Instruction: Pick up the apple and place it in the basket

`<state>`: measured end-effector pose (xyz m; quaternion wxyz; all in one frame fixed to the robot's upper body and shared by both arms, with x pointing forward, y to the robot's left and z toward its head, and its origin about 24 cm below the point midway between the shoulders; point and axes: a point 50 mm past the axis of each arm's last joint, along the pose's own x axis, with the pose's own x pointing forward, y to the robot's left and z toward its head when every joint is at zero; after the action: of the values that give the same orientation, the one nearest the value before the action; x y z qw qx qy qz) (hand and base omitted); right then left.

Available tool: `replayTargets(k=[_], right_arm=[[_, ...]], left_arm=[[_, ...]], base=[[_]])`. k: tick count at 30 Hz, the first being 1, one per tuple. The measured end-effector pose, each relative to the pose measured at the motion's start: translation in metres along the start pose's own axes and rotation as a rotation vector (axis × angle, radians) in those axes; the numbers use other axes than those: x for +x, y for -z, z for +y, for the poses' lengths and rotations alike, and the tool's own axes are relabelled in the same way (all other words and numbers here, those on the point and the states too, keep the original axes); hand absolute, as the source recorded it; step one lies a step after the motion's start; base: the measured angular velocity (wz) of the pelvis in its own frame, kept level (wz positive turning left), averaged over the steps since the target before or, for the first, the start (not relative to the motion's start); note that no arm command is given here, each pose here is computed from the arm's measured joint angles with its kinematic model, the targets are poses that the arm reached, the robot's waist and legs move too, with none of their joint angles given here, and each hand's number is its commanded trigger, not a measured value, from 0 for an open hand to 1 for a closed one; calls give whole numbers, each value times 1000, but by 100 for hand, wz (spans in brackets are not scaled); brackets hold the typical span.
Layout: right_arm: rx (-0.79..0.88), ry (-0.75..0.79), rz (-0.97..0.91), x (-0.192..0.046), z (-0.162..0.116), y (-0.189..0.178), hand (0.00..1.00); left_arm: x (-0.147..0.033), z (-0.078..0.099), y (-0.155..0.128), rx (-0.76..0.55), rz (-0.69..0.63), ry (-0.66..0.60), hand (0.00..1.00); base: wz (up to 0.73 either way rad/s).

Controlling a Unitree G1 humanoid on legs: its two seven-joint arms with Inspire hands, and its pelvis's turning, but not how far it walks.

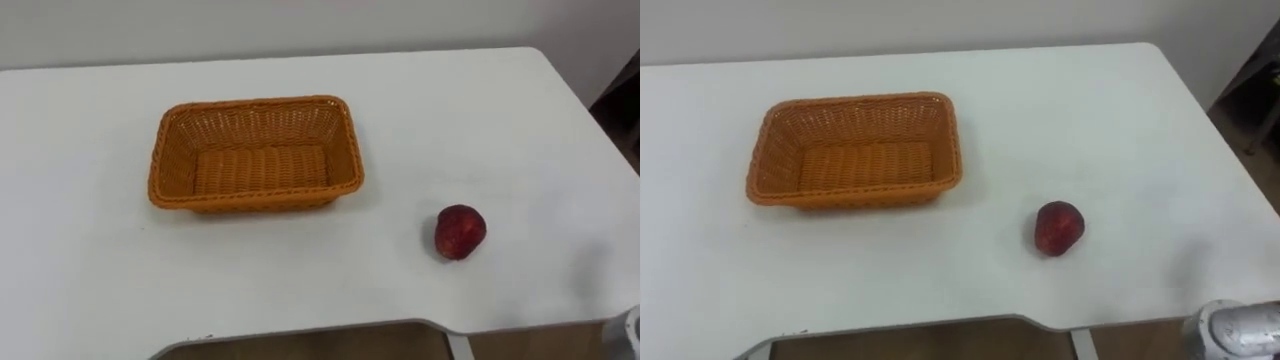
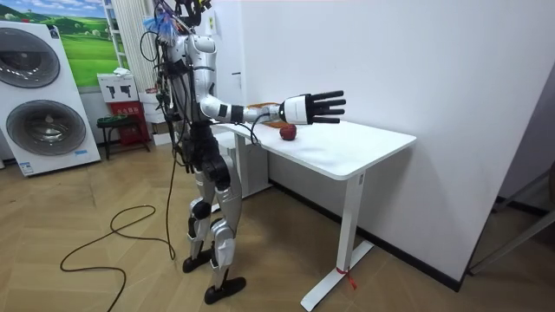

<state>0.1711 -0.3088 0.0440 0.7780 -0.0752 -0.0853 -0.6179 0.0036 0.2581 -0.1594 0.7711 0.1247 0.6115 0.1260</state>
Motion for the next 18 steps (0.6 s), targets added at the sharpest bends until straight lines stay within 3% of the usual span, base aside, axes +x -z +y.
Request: replayTargets(k=[7,18], right_arm=[[6,-348,-40,-29,32,-6,0],[-130,-665,19,-62,36,20,0]], left_arm=[[1,-6,-9,57,-27,58,0],[1,-7,-8,58,-27,82,0]], base=[[2],[0]])
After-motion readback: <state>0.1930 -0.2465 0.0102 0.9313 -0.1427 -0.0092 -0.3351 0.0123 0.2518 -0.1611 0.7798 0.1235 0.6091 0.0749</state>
